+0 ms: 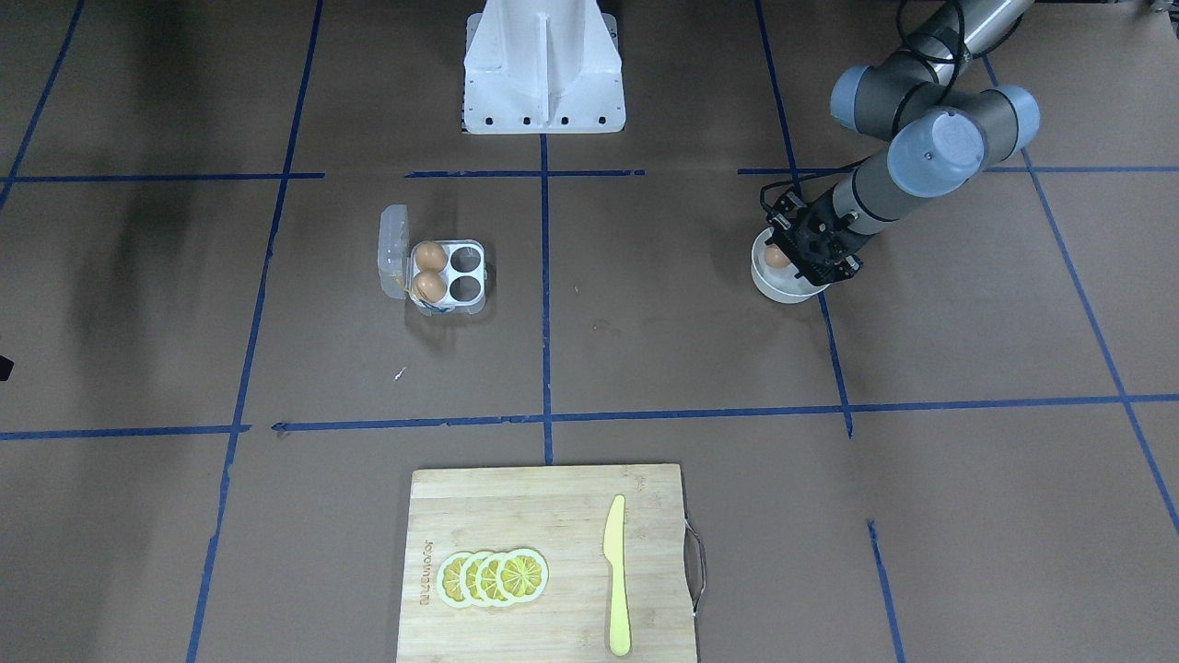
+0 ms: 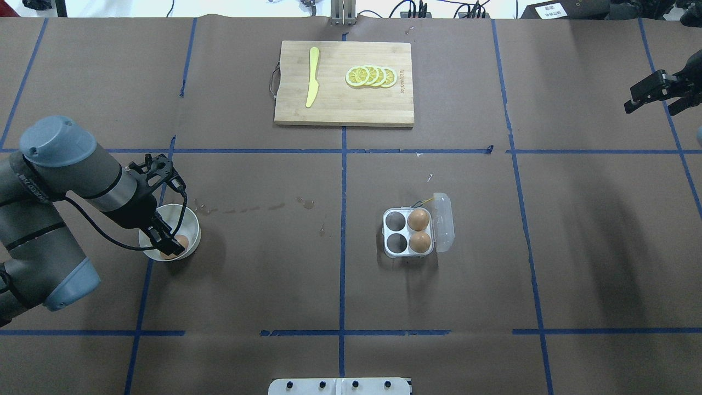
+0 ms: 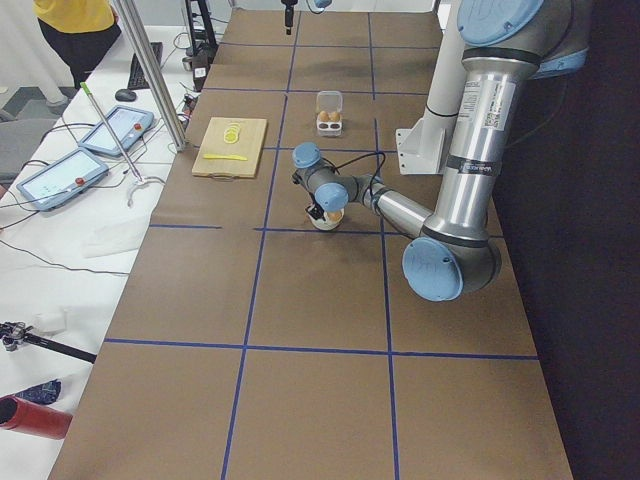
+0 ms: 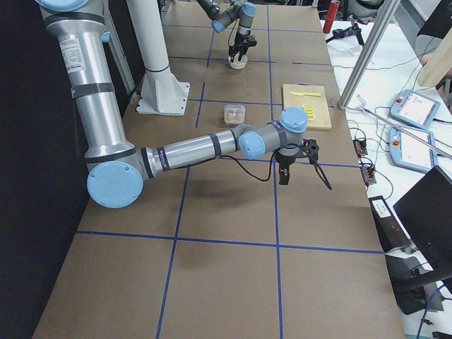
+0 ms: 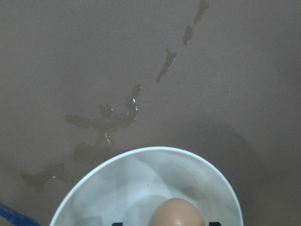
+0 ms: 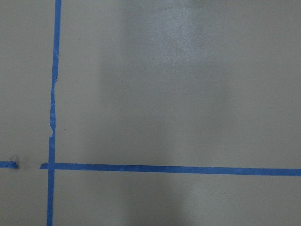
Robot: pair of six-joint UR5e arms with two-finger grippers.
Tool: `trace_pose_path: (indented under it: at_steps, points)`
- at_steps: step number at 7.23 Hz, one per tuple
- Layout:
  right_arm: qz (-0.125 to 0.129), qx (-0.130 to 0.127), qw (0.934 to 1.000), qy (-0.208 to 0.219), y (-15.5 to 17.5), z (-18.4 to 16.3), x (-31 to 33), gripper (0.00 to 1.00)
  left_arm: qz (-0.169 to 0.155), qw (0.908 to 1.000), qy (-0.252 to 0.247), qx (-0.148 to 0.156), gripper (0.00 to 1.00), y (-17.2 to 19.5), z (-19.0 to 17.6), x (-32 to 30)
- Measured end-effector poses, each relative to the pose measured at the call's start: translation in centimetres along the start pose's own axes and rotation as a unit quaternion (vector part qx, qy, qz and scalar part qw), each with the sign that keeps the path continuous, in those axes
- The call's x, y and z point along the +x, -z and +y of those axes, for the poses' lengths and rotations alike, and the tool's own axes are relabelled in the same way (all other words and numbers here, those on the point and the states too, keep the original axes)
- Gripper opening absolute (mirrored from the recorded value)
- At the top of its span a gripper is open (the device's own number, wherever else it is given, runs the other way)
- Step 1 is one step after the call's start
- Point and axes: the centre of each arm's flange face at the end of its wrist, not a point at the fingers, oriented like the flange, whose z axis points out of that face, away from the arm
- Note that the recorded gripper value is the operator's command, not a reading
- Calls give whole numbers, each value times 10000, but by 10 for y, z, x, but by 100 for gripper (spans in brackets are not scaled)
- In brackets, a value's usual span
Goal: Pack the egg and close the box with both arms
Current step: 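Close the left gripper on the brown egg inside the bowl, then lift the egg with the left gripper and carry it over the egg box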
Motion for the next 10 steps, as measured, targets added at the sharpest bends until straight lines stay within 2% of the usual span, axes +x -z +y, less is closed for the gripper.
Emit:
trace_pose_path:
  at_steps: [1, 3, 4, 6, 10]
  points:
    - [0, 1, 10000, 1, 0, 0, 0, 100, 1, 10000, 2, -7, 53, -1, 1, 0]
    - [-1, 3, 10000, 2, 0, 0, 0, 100, -2, 10000, 19, -29, 3, -2, 2, -1]
    - [-3, 6, 10000, 8, 1, 0, -1, 100, -12, 10000, 48, -58, 0, -3, 3, -3]
    - [-6, 12, 10000, 15, 1, 0, -1, 100, -30, 9999, 116, -124, 0, 1, 1, 1]
    - [-14, 18, 10000, 20, 2, 0, -2, 100, -119, 9997, 39, 202, 0, 54, -13, 20]
